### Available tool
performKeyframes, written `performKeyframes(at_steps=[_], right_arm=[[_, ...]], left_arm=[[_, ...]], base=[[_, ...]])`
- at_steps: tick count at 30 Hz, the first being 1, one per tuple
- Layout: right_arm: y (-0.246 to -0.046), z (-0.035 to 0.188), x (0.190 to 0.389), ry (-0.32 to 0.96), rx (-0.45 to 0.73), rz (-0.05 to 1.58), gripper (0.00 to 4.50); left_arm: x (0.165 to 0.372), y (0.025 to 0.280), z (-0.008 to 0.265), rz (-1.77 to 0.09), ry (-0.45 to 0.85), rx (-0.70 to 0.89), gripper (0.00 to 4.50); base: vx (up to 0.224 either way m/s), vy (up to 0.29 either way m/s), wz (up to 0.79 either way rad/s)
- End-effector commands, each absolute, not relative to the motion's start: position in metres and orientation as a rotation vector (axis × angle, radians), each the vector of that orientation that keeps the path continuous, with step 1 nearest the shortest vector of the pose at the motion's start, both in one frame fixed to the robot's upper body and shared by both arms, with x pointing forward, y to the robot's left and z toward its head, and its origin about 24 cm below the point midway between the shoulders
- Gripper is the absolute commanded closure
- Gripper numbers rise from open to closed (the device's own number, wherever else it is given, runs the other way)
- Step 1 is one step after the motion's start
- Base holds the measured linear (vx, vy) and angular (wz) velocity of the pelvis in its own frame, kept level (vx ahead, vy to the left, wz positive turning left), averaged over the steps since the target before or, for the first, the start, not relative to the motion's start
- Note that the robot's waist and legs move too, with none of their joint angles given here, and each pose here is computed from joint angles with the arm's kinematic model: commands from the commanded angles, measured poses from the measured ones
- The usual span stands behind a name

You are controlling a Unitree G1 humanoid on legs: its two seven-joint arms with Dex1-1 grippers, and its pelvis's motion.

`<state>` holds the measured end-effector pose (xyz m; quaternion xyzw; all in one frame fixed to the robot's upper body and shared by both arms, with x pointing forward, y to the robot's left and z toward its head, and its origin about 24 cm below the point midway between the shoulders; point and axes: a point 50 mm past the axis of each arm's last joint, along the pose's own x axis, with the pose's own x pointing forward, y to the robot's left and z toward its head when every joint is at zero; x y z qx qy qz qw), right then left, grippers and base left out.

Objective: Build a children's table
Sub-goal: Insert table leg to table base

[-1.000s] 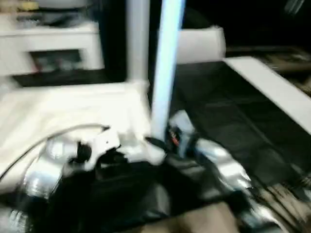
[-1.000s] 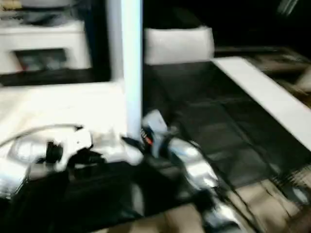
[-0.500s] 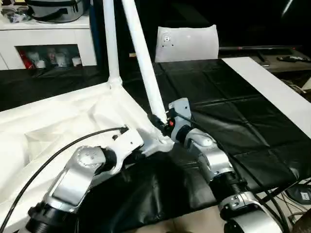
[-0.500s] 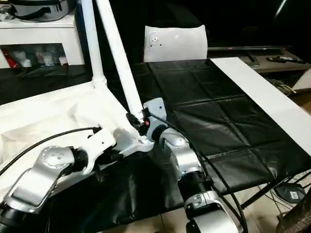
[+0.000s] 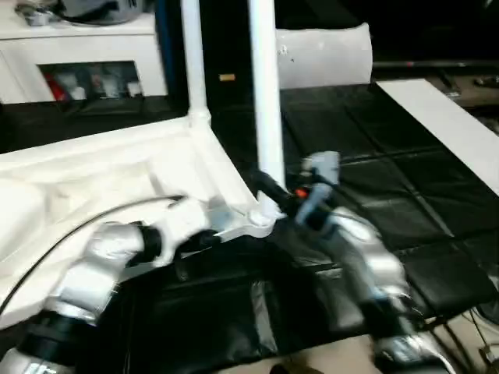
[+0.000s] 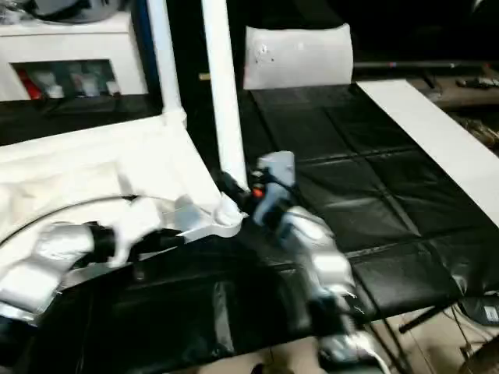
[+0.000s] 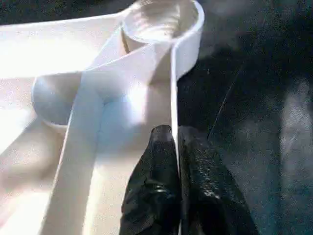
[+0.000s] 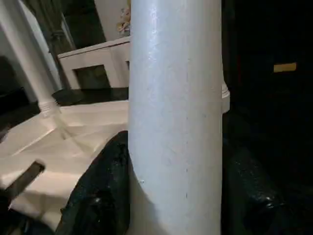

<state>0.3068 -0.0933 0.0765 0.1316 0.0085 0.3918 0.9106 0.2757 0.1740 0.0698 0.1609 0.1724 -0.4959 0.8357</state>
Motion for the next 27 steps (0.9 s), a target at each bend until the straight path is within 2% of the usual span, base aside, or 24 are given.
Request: performKeyframes(at_steps=[1,2,6,8,10,12,15,16,17,19,22,24,27], right_arm=[[-0.094,0.084,0.303,-0.001,0.266,0.838,2.6],[-0.094,0.085,0.299,0.003,0.251,0.855,2.6],[-0.092,0.089,0.294,-0.001,0.258,0.861,2.6],[-0.092,0.091,0.293,-0.013,0.241,0.851,2.6],[-0.089,0.092,0.293,-0.014,0.225,0.837,2.6],[-0.085,0.089,0.292,0.021,0.192,0.853,2.6],[-0.08,0.085,0.29,0.056,0.141,0.875,2.6],[-0.08,0.085,0.29,0.056,0.141,0.875,2.6],[-0.081,0.082,0.291,0.071,0.125,0.867,2.6],[-0.082,0.08,0.292,0.077,0.108,0.854,2.6],[-0.089,0.077,0.297,0.092,0.107,0.792,2.6],[-0.093,0.076,0.299,0.097,0.098,0.773,2.6],[-0.094,0.076,0.3,0.1,0.093,0.768,2.6]], left_arm=[[0.277,0.173,0.094,-1.088,0.252,0.252,3.84],[0.28,0.173,0.104,-1.083,0.197,0.205,3.59],[0.299,0.169,0.123,-0.973,0.099,0.161,3.44],[0.305,0.169,0.127,-0.926,0.092,0.168,3.35],[0.324,0.167,0.133,-0.773,0.097,0.193,3.3],[0.343,0.16,0.144,-0.633,0.086,0.159,3.27],[0.355,0.138,0.161,-0.63,0.034,0.087,3.27],[0.355,0.138,0.161,-0.63,0.034,0.087,3.27],[0.354,0.119,0.174,-0.724,-0.027,0.069,3.27],[0.349,0.107,0.184,-0.809,-0.07,0.051,3.27],[0.326,0.084,0.202,-1.066,-0.161,0.013,3.27],[0.313,0.076,0.206,-1.179,-0.164,0.019,3.27],[0.303,0.067,0.205,-1.251,-0.137,0.056,3.27]], base=[[0.0,0.0,0.0],[0.0,0.0,0.0],[0.0,0.0,0.0],[0.0,0.0,0.0],[0.0,0.0,0.0],[0.0,0.0,0.0],[0.0,0.0,0.0],[0.0,0.0,0.0],[0.0,0.0,0.0],[0.0,0.0,0.0],[0.0,0.0,0.0],[0.0,0.0,0.0],[0.0,0.0,0.0]])
